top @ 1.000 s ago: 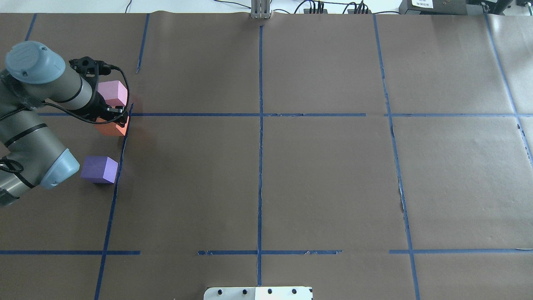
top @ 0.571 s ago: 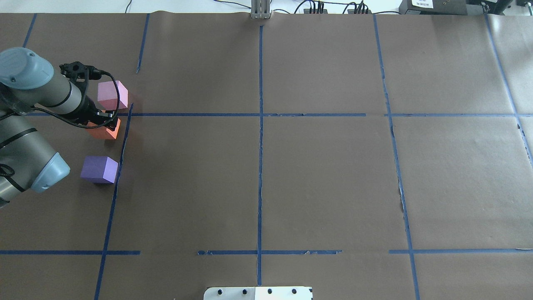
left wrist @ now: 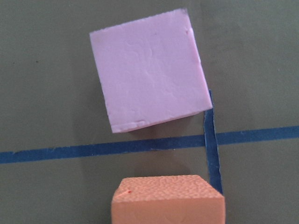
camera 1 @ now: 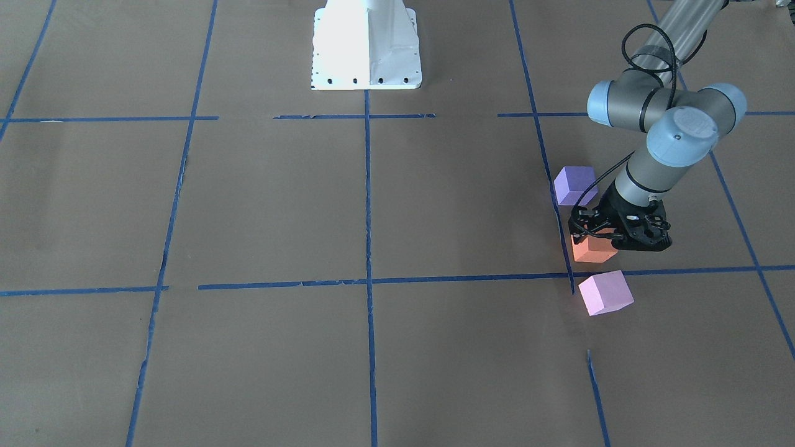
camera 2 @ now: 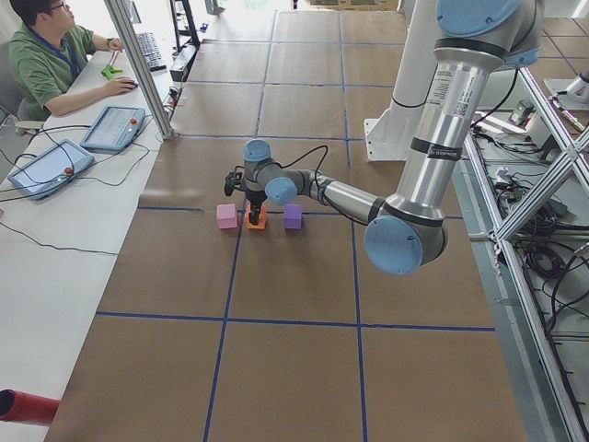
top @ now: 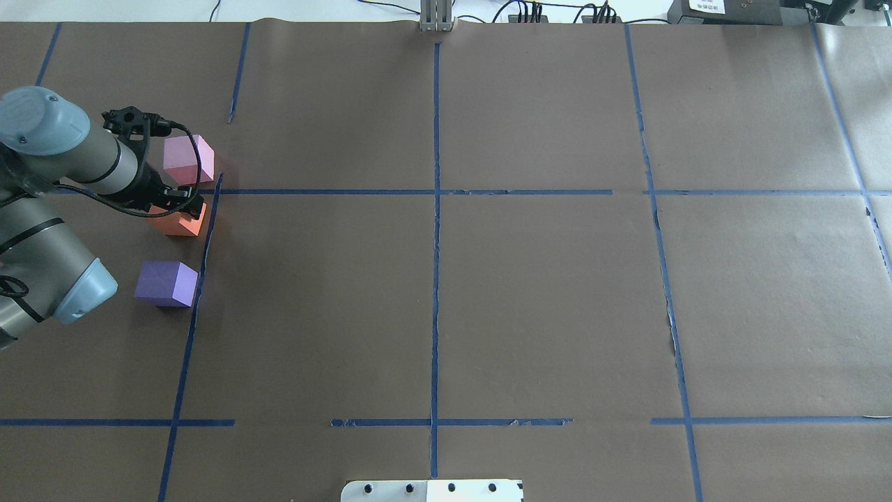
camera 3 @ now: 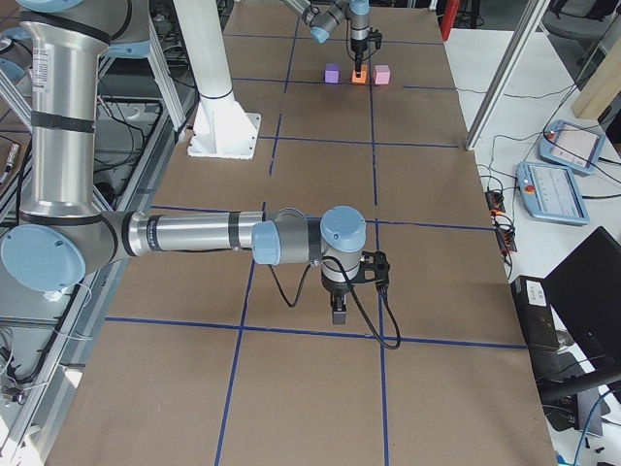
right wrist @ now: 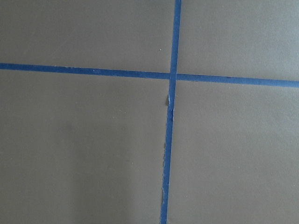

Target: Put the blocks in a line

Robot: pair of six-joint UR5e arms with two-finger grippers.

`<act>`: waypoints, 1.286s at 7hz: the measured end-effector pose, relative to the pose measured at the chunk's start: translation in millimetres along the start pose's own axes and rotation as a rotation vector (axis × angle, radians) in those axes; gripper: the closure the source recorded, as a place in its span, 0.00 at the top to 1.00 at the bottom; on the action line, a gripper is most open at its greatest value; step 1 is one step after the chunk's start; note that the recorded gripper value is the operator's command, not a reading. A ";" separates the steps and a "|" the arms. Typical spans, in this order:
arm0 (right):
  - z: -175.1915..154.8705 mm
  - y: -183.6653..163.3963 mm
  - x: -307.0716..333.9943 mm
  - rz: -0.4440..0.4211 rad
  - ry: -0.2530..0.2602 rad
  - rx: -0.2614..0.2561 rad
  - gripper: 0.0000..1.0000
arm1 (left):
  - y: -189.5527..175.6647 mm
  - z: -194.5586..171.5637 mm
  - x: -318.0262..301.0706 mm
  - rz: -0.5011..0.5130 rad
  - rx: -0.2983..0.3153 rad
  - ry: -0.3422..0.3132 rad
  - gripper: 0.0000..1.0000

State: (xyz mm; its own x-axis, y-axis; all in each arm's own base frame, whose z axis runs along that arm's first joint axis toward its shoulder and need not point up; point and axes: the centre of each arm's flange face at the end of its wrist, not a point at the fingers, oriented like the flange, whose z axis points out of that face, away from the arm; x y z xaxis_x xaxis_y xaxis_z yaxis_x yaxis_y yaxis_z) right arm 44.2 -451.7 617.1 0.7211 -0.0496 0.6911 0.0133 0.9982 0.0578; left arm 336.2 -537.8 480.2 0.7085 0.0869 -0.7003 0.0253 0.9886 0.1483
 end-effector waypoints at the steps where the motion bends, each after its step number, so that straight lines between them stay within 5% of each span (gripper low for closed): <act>1: 0.0 0.0 0.0 0.000 0.000 0.000 1.00 | -6.8 -13.3 -5.3 -0.012 0.004 0.022 1.00; 3: 0.4 0.1 0.3 0.001 0.000 -0.001 1.00 | -42.2 -85.9 -43.2 -0.023 0.081 0.077 1.00; 5: 0.5 0.1 0.4 0.001 0.000 -0.001 1.00 | -60.6 -144.7 -155.7 0.092 0.148 -0.002 1.00; 7: 0.4 0.1 0.4 0.001 0.000 -0.001 1.00 | -20.7 -156.0 -290.1 0.208 0.095 -0.063 1.00; 9: 0.2 0.1 0.2 0.000 0.000 0.000 1.00 | 30.8 -157.8 -369.7 0.209 0.058 -0.087 1.00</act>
State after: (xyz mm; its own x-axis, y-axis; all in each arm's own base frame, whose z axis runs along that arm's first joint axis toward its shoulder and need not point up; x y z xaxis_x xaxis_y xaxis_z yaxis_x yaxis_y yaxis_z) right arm 44.2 -451.7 617.4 0.7211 -0.0492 0.6911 0.0133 0.9983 0.0572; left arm -36.2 -520.1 633.5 0.7608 0.2754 -0.5876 -0.0893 0.9413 0.3255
